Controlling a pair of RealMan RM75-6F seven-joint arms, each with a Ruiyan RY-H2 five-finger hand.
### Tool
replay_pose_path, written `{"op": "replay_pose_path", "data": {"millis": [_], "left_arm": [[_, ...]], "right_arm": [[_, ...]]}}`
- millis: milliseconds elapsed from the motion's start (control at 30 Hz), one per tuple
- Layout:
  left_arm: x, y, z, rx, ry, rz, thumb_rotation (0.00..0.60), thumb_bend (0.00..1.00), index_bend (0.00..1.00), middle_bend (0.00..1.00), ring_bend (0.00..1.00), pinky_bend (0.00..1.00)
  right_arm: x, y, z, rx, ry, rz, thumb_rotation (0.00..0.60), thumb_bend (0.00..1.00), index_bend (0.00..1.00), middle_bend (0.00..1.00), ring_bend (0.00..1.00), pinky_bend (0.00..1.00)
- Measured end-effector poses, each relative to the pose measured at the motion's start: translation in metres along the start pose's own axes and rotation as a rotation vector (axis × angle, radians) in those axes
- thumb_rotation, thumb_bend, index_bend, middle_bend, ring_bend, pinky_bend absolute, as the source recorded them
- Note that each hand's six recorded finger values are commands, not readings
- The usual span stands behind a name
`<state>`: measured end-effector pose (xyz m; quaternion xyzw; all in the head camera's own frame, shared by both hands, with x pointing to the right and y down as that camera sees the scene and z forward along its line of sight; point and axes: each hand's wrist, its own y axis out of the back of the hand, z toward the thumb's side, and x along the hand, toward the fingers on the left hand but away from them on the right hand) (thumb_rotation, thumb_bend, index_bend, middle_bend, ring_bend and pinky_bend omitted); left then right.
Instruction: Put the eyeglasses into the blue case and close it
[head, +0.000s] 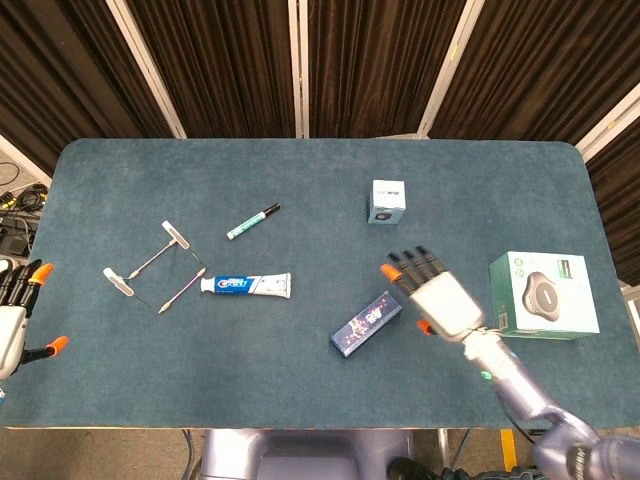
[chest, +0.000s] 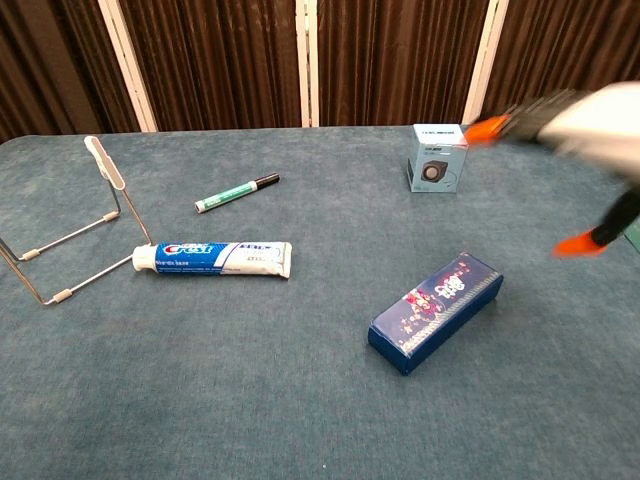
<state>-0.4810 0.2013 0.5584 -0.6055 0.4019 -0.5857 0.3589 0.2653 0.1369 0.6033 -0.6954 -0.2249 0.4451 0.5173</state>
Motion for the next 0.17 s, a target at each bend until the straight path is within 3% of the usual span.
{"op": "replay_pose_path", "data": {"millis": [167], "left_arm": [[-0.005, 0.007, 0.003, -0.022, -0.023, 0.040, 0.600, 0.00, 0.00, 0.00, 0.00, 0.00]], "right_arm": [[0.047, 0.017, -0.046, -0.071, -0.170, -0.119, 0.600, 0.00, 0.01, 0.00, 0.00, 0.00]]}}
